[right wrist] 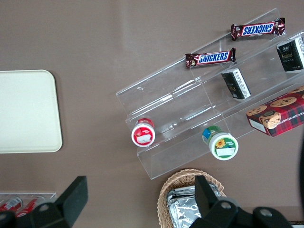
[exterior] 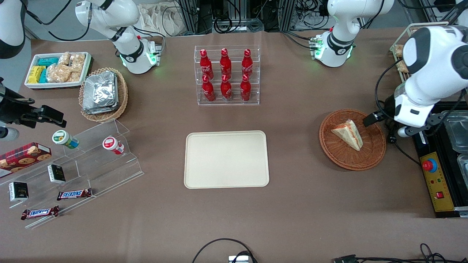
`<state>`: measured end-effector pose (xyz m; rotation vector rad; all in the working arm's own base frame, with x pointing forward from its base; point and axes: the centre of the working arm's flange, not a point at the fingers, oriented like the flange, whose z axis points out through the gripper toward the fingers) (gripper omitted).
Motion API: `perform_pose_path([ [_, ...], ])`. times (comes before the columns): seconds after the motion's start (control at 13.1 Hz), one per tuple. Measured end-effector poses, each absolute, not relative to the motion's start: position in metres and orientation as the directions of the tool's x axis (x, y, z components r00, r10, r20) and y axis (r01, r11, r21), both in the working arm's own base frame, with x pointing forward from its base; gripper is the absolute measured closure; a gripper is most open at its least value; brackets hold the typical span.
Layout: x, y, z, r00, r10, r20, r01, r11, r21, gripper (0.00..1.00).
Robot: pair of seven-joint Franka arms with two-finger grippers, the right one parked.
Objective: Place sandwich from basket to tray
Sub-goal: 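Move the left gripper over the sandwich in the wicker basket, then lower the left gripper and close it on the wrapped sandwich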
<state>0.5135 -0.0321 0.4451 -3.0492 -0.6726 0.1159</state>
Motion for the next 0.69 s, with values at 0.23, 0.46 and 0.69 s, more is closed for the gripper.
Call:
perform_pose_path([
  [0.23, 0.495, -0.033, 0.405, 0.867, 0.494, -0.063, 0.493, -0.869, -0.039, 0.00],
  [0.46, 0.479, -0.033, 0.373, 0.840, 0.541, -0.036, 0.540, -0.841, -0.026, 0.00],
  [0.69, 0.464, -0.032, 0.343, 0.826, 0.564, -0.002, 0.564, -0.826, -0.003, 0.00],
])
